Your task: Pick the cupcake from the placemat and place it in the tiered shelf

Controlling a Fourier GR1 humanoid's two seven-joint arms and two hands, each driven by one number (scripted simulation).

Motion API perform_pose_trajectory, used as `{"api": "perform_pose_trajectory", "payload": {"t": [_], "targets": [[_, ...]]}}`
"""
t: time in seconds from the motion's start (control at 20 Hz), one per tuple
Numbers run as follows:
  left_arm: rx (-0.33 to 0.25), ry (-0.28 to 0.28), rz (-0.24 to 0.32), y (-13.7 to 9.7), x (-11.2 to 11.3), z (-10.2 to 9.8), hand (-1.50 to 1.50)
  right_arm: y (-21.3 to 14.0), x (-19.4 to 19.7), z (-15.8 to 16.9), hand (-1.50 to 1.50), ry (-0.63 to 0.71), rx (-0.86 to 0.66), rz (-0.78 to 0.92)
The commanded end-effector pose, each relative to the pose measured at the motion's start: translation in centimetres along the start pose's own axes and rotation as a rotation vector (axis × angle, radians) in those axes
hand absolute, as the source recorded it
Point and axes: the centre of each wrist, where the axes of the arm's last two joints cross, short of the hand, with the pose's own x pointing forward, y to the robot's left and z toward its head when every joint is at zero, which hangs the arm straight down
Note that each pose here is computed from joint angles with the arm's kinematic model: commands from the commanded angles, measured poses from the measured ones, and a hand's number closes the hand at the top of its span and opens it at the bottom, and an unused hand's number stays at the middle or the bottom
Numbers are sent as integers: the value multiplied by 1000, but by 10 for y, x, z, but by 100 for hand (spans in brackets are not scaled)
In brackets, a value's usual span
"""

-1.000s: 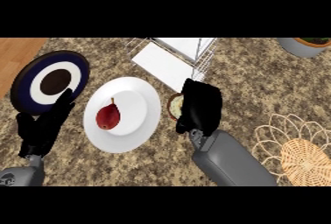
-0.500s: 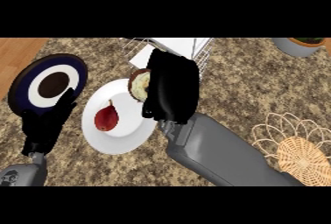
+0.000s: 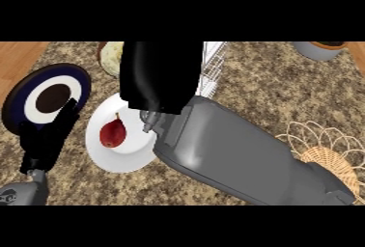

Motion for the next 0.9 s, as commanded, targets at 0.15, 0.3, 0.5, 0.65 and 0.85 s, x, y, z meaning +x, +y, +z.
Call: {"api": "perform_pose_trajectory", "payload": {"t": [0.15, 0.3, 0.5, 0.65, 0.85], "targets": [[15, 20, 10, 7, -12, 5, 0, -22, 45, -19, 150, 220, -112, 40], [39, 2, -9, 9, -4, 1, 0, -33, 63, -29, 150, 232, -141, 104], [27, 10, 0, 8, -3, 2, 0, -39, 75, -42, 150, 268, -132, 141], [35, 14, 4, 7, -13, 5, 0, -46, 87, -50, 150, 285, -143, 160], [33, 7, 10, 14, -14, 8, 0, -33, 81, -64, 150, 340, -154, 196]]}}
